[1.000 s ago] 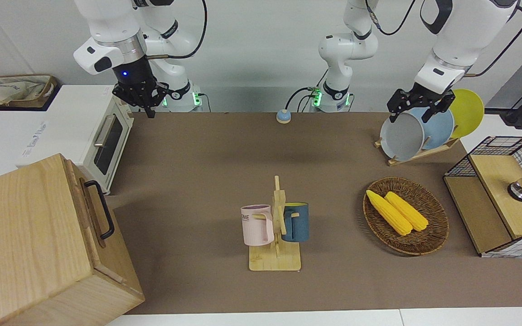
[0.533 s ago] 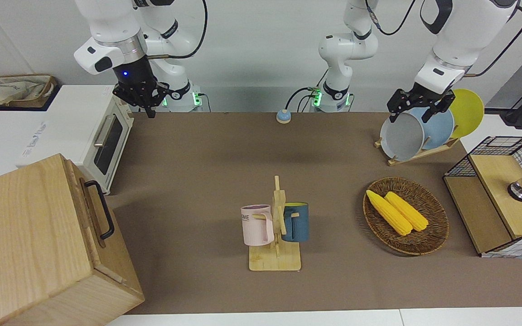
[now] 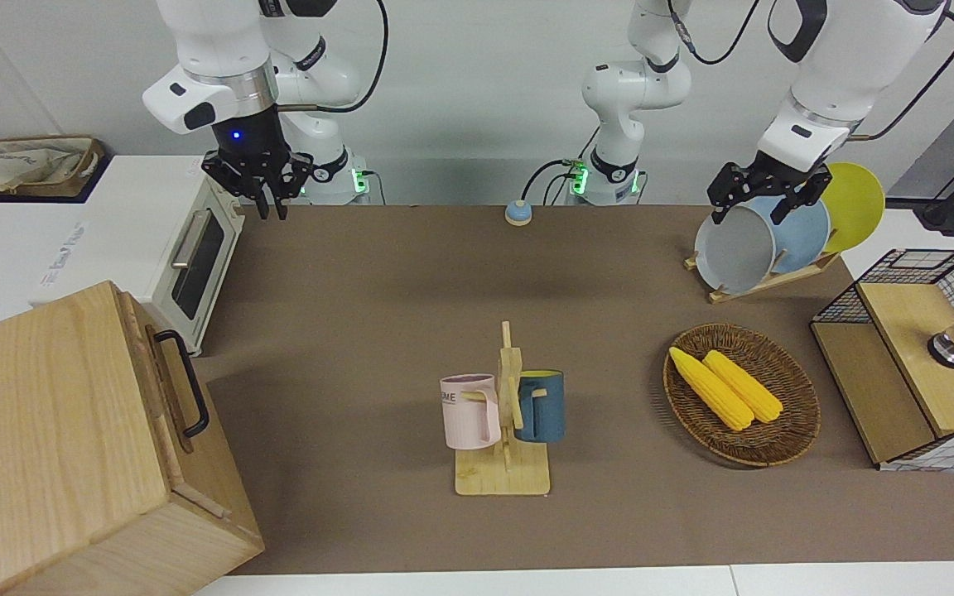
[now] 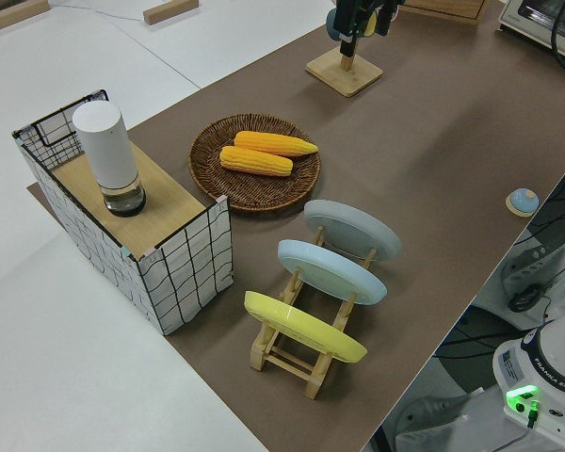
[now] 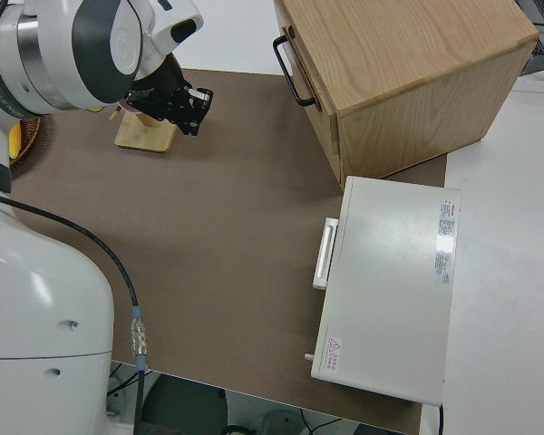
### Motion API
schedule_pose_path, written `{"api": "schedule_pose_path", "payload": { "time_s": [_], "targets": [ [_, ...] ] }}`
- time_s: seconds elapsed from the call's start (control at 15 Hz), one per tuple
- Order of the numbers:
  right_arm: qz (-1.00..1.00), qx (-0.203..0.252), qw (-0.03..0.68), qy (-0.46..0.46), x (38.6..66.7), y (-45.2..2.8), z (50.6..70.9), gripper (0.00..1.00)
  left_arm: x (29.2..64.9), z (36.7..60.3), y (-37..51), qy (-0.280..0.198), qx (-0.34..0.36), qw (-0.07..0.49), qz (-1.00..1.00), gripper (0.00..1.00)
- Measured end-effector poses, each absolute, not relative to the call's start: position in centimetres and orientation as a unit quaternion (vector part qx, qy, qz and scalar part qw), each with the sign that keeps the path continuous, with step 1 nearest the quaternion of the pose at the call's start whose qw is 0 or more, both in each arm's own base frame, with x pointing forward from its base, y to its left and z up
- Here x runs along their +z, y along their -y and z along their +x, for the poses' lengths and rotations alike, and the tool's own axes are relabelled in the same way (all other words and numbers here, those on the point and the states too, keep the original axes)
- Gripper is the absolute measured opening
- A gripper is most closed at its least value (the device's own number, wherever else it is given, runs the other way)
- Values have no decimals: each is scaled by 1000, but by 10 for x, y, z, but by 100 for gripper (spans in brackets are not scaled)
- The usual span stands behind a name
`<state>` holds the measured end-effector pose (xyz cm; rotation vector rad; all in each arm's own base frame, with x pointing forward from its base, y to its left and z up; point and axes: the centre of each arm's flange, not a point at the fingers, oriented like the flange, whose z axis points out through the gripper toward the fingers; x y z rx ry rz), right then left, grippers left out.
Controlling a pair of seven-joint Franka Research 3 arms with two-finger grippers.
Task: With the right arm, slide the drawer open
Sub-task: 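Raise the right arm and reach the right gripper toward the drawer's black handle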
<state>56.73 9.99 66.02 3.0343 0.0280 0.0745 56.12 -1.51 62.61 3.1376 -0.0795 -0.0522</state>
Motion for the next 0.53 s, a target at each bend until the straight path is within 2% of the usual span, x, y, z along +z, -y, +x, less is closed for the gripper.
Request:
{"api": "schedule_pose_path", "payload": {
  "time_s": [0.13, 0.27, 0.33, 0.4, 0.53],
  "targets": [
    [994, 37, 93, -33, 656, -121, 568, 55, 626, 561, 15, 25, -17, 1, 1000, 100],
    [986, 51, 151, -56, 646, -137, 571, 85, 626, 561, 15, 25, -17, 1, 1000, 100],
    [981, 56, 176, -66, 641, -142, 573, 95, 626, 561, 15, 25, -17, 1, 1000, 100],
    [972, 62, 211, -84, 631, -153, 575, 98, 626, 561, 15, 25, -17, 1, 1000, 100],
    [950, 67, 281, -116, 609, -170, 581, 98, 626, 561, 15, 25, -17, 1, 1000, 100]
  ]
}}
